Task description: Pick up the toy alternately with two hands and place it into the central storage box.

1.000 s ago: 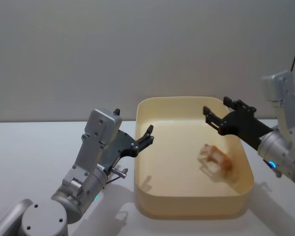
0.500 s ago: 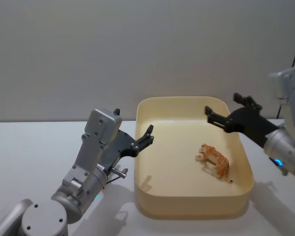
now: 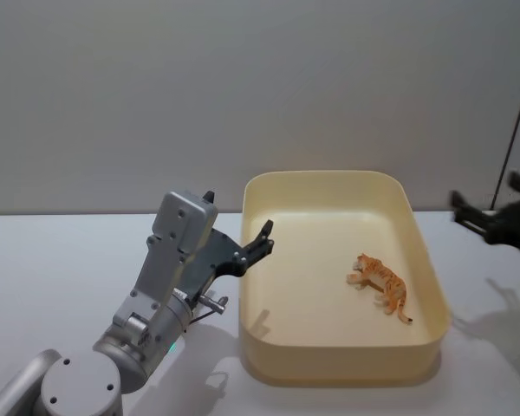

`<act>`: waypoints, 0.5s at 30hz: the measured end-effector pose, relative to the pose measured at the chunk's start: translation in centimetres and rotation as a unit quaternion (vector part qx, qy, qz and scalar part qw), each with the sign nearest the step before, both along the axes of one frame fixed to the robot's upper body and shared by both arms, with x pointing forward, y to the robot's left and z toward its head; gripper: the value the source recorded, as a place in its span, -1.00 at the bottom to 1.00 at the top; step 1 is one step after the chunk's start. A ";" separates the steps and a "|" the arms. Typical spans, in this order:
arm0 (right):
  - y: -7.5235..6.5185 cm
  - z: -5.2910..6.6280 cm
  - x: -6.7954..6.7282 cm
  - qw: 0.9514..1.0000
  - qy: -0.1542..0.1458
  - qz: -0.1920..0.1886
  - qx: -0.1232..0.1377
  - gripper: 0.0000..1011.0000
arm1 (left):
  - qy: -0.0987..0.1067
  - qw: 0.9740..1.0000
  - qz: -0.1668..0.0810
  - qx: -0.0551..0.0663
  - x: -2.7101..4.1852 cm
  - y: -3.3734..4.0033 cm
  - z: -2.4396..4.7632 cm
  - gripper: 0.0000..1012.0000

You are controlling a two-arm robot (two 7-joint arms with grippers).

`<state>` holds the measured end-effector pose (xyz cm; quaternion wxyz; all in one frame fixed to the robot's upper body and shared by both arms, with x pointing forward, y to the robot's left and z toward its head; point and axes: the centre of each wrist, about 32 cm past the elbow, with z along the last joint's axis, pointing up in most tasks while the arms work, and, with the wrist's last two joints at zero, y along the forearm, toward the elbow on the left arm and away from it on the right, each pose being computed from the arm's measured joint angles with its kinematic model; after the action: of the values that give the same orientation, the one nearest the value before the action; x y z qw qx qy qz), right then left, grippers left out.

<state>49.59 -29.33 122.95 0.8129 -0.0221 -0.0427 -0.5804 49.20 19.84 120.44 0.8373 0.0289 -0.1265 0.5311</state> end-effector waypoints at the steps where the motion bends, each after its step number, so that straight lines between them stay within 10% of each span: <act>1: 0.0 0.0 0.0 1.000 0.000 0.000 0.000 0.98 | 0.000 1.000 0.000 0.000 0.00 0.00 0.00 0.98; 15: -4.0 -0.6 -5.0 0.997 0.027 -0.072 -0.012 0.98 | 0.000 1.000 0.000 0.000 0.00 0.00 0.00 0.98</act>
<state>44.56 -33.37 122.40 0.7698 -0.0505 -0.0256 -0.6357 49.20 19.84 120.44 0.8373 0.0289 -0.1265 0.5311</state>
